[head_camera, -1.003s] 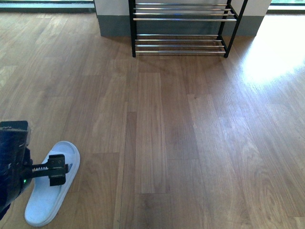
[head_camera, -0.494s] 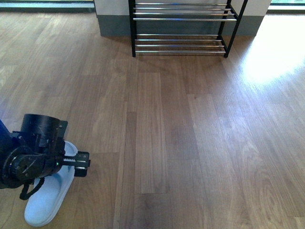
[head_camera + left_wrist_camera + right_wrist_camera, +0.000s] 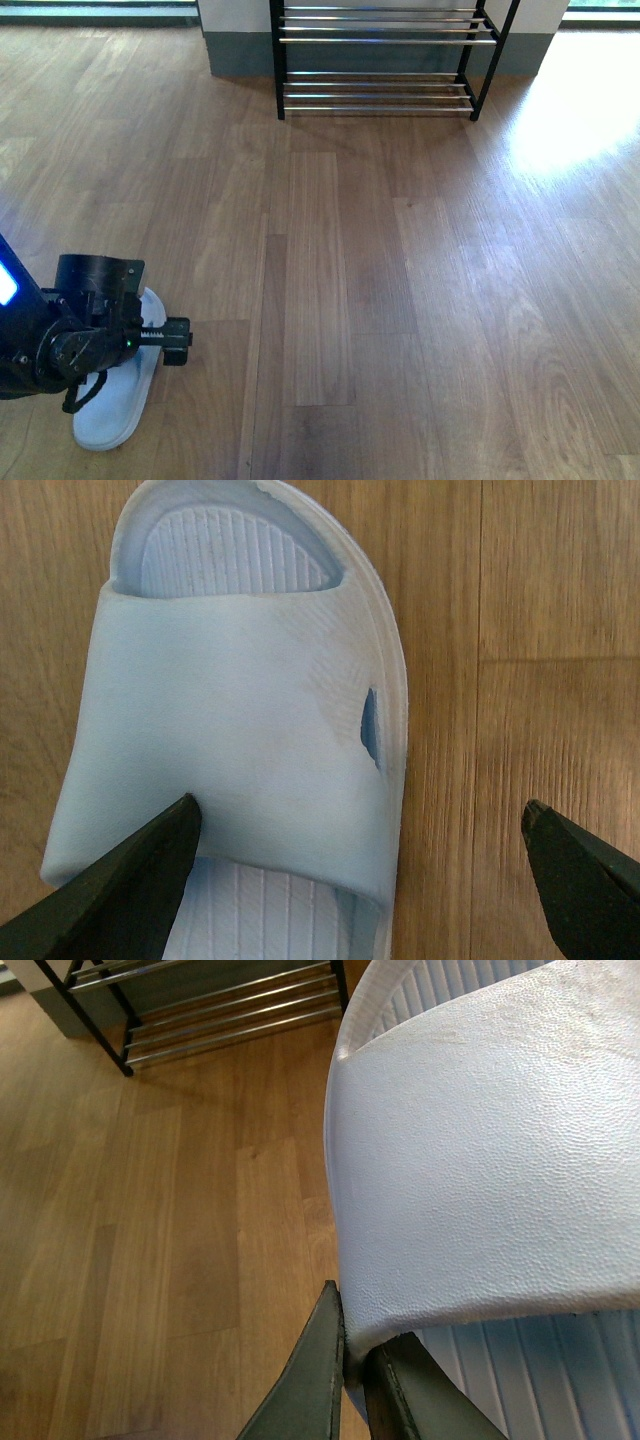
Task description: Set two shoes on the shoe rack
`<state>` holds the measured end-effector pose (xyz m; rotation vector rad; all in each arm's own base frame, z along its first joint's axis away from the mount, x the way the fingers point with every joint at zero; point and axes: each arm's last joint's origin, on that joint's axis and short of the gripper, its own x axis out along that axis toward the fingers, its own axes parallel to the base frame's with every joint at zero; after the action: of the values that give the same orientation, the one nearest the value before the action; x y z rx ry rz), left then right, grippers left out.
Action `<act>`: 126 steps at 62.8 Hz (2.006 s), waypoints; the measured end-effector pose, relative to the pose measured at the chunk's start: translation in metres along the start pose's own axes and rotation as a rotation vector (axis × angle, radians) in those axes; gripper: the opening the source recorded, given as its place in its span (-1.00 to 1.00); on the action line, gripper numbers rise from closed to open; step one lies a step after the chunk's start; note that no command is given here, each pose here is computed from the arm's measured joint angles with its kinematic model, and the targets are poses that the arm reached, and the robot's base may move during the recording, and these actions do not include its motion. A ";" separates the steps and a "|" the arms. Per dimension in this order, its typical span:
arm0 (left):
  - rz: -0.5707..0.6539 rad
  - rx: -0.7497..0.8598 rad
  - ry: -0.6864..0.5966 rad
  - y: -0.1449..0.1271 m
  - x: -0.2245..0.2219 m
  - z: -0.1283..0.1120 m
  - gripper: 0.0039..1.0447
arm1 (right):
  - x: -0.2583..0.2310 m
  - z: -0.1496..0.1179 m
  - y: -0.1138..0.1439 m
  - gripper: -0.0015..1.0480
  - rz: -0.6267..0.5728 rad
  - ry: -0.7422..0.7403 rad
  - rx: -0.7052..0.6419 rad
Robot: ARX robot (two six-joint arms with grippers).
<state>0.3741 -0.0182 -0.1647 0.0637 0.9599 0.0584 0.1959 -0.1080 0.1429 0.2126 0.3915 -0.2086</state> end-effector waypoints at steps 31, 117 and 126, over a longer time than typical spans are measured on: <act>0.007 0.018 -0.080 0.040 0.038 -0.001 0.83 | 0.000 0.000 0.000 -0.97 0.000 0.000 0.000; 0.323 0.075 -0.435 0.089 0.071 0.056 -0.88 | 0.000 0.000 0.000 -0.97 0.000 0.000 0.000; 0.273 0.092 -0.459 0.021 -0.072 0.066 -0.90 | 0.000 0.000 0.000 -0.97 0.002 0.000 0.000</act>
<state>0.3867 -0.0046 -0.0663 0.2812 0.4898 0.2410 0.1961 -0.1076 0.1429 0.2127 0.3916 -0.2064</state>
